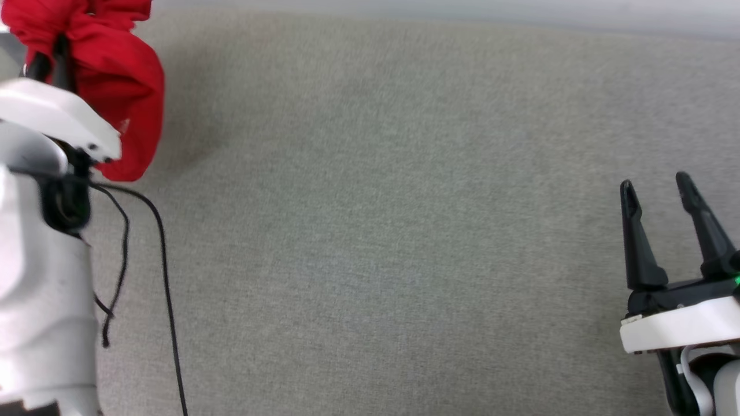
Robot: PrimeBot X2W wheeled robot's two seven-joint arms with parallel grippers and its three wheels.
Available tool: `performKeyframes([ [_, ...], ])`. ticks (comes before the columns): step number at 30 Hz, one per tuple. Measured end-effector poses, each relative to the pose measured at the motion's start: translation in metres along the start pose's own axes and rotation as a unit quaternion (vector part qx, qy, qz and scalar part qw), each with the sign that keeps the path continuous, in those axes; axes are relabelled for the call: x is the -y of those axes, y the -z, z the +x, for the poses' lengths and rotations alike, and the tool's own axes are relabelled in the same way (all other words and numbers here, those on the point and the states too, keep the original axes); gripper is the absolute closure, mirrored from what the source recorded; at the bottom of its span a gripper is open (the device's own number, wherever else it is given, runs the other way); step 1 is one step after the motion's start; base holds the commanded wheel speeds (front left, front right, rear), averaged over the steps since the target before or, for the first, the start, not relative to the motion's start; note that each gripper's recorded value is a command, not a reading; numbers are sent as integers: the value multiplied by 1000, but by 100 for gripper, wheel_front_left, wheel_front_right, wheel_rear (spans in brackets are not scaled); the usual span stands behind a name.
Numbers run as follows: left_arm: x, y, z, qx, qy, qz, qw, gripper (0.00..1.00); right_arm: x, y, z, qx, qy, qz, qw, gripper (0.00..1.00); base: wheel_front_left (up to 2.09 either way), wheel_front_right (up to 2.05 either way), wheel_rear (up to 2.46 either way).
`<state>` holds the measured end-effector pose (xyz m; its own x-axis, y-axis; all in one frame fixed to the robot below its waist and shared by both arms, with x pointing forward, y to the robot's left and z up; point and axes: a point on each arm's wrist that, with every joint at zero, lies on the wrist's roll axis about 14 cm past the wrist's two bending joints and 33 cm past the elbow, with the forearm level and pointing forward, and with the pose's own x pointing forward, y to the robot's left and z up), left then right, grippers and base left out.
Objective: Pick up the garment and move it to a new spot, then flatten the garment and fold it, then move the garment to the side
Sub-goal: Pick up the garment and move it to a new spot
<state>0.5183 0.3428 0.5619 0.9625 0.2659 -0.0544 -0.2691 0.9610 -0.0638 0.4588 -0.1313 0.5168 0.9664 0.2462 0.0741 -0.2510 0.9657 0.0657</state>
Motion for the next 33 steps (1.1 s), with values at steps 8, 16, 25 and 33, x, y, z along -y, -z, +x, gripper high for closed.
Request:
performKeyframes([
  [8, 65, -10, -40, 67, 83, -22, 994, 100, 9, -20, -29, 15, 31, -3, 999, 0, 0, 0, 0],
  [16, 162, 29, -99, 17, 212, -47, 976, 100, 25, -35, -61, 25, 70, -7, 997, 0, 0, 0, 0],
  [25, 250, 84, -168, -79, 347, -59, 933, 100, 43, -45, -92, 34, 112, -9, 993, 0, 0, 0, 0],
  [33, 307, 123, -203, -126, 432, -55, 891, 100, 59, -34, -101, 19, 141, -7, 990, 0, 0, 0, 0],
])
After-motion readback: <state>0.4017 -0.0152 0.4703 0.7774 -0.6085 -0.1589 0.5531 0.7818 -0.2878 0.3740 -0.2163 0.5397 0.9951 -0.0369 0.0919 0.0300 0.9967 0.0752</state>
